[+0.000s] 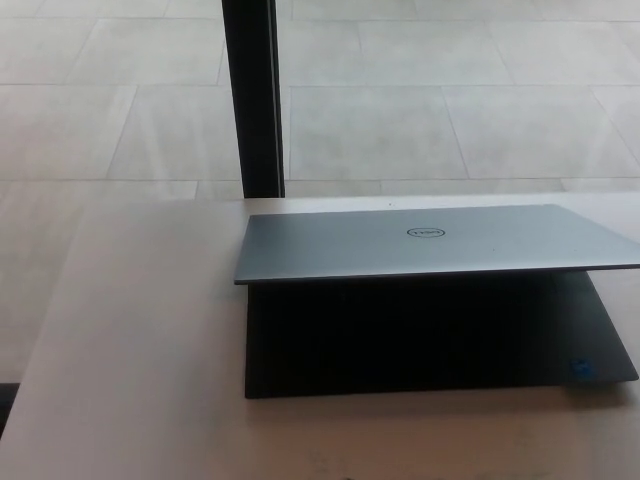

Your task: The robot uses its right hand to push down on the lid of a laptop kept in the middle of the desk to close it

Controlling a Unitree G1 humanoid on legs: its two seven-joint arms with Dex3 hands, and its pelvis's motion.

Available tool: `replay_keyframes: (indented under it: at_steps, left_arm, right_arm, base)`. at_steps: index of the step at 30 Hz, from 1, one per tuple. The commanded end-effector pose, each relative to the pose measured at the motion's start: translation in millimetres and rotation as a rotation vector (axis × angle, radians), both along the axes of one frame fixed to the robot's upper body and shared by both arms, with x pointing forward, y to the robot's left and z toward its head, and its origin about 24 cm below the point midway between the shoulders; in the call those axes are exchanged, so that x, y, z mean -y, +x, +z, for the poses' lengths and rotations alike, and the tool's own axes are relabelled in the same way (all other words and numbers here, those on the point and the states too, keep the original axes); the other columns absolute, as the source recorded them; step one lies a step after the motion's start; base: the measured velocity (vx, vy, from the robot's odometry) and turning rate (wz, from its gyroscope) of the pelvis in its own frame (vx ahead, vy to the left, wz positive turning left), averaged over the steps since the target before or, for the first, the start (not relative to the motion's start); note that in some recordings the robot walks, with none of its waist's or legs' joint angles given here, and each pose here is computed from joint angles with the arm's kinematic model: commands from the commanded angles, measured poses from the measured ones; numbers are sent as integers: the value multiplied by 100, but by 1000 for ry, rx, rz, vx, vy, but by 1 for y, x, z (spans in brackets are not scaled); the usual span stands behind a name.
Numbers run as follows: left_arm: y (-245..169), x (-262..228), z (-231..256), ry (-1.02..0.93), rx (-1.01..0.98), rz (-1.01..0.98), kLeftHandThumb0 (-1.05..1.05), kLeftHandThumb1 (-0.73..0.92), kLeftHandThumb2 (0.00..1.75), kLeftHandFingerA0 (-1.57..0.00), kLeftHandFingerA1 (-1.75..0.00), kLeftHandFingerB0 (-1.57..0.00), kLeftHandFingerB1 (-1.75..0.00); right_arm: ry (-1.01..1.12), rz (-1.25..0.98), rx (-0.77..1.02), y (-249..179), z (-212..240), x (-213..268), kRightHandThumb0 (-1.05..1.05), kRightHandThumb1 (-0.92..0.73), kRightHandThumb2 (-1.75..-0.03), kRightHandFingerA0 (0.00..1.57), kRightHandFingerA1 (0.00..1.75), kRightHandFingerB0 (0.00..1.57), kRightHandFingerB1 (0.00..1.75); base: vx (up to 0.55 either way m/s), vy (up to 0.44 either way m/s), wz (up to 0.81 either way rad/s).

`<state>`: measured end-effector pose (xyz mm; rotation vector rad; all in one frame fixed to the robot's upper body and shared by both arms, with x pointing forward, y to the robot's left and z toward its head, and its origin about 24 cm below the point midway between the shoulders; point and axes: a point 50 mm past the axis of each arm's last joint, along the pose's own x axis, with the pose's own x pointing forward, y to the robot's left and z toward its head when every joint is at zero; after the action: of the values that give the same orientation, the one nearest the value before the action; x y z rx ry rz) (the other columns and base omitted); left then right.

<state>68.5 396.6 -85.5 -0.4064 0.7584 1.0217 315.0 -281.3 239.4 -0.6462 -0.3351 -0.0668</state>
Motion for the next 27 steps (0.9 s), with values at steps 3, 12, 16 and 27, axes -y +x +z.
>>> replay_keyframes:
  at_steps: [3, 12, 16, 27]
  left_arm:
    - [1, -11, 9, 56, 26, 26, -105, 90, 72, -29, -143, -27, -132]
    - [1, -12, 10, 59, 21, 12, -105, 91, 69, -30, -143, -29, -130]
    - [0, -12, 10, 55, 26, 18, -105, 91, 69, -28, -144, -23, -127]
    - [1, -11, 10, 59, 21, 2, -105, 92, 71, -28, -143, -24, -129]
  right_arm:
    - [-493, 254, -185, 15, -55, -63, -87, -92, -70, 30, 47, 30, 34]
    - [-702, 287, -330, 22, -92, -79, -88, -80, -82, 31, 52, 29, 36]
    - [-822, 280, -376, 27, -108, -80, -90, -80, -83, 31, 55, 29, 37]
    - [-1038, 239, -486, 24, -148, -58, -89, -81, -84, 34, 58, 32, 39]
  base:
    - [0, 0, 0]
    - [0, 0, 0]
    - [0, 0, 0]
    - [0, 0, 0]
